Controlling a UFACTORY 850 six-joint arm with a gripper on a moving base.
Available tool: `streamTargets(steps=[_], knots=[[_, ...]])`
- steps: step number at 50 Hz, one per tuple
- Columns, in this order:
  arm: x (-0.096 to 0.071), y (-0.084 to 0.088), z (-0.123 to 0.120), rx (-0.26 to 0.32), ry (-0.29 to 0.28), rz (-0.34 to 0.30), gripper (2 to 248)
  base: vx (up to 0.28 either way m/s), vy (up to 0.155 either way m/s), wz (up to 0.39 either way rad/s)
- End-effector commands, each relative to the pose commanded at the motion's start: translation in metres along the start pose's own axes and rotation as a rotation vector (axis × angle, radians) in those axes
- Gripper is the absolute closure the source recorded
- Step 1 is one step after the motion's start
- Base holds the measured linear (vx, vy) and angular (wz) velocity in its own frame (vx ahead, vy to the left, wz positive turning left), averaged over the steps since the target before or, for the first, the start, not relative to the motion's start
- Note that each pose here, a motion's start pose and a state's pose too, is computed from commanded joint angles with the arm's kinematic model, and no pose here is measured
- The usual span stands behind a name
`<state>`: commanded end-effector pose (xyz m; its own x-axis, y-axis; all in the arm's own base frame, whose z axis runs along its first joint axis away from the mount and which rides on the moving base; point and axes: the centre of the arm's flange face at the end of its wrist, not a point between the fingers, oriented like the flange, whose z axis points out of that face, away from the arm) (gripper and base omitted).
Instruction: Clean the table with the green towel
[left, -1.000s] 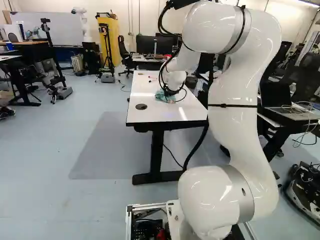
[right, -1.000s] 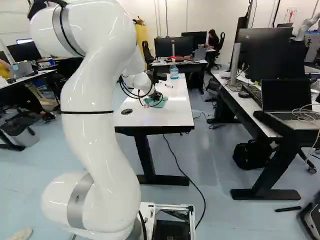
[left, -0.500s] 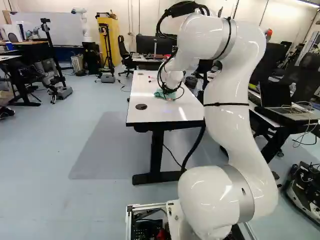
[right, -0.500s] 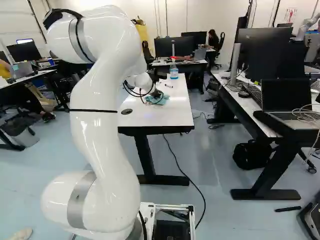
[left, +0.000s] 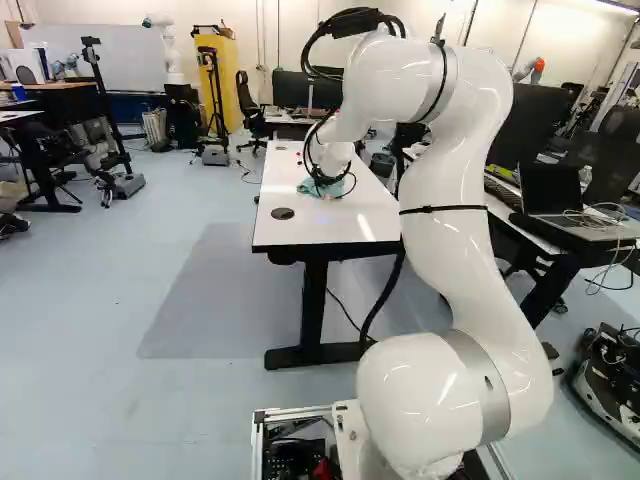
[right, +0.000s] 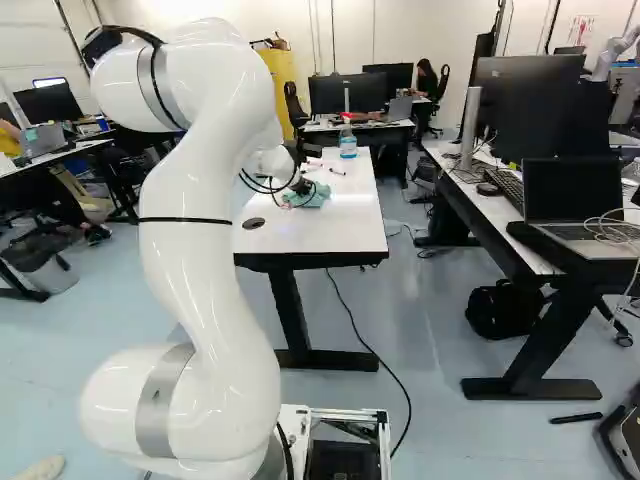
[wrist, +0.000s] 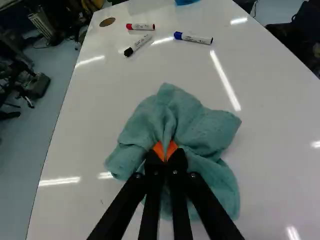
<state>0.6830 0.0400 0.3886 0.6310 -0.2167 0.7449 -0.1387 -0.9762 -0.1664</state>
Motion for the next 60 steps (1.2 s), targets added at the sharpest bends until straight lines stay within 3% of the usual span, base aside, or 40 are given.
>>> streamTargets(steps=[35, 48, 60], knots=[[-0.02, -0.054, -0.011, 0.062, -0.02, -0.056, 226, 0.0, 0.0, 0.0], [-0.034, -0.064, -0.028, 0.076, -0.039, -0.073, 226, 0.0, 0.0, 0.0], [-0.046, -0.063, -0.046, 0.077, -0.056, -0.08, 226, 0.0, 0.0, 0.0]])
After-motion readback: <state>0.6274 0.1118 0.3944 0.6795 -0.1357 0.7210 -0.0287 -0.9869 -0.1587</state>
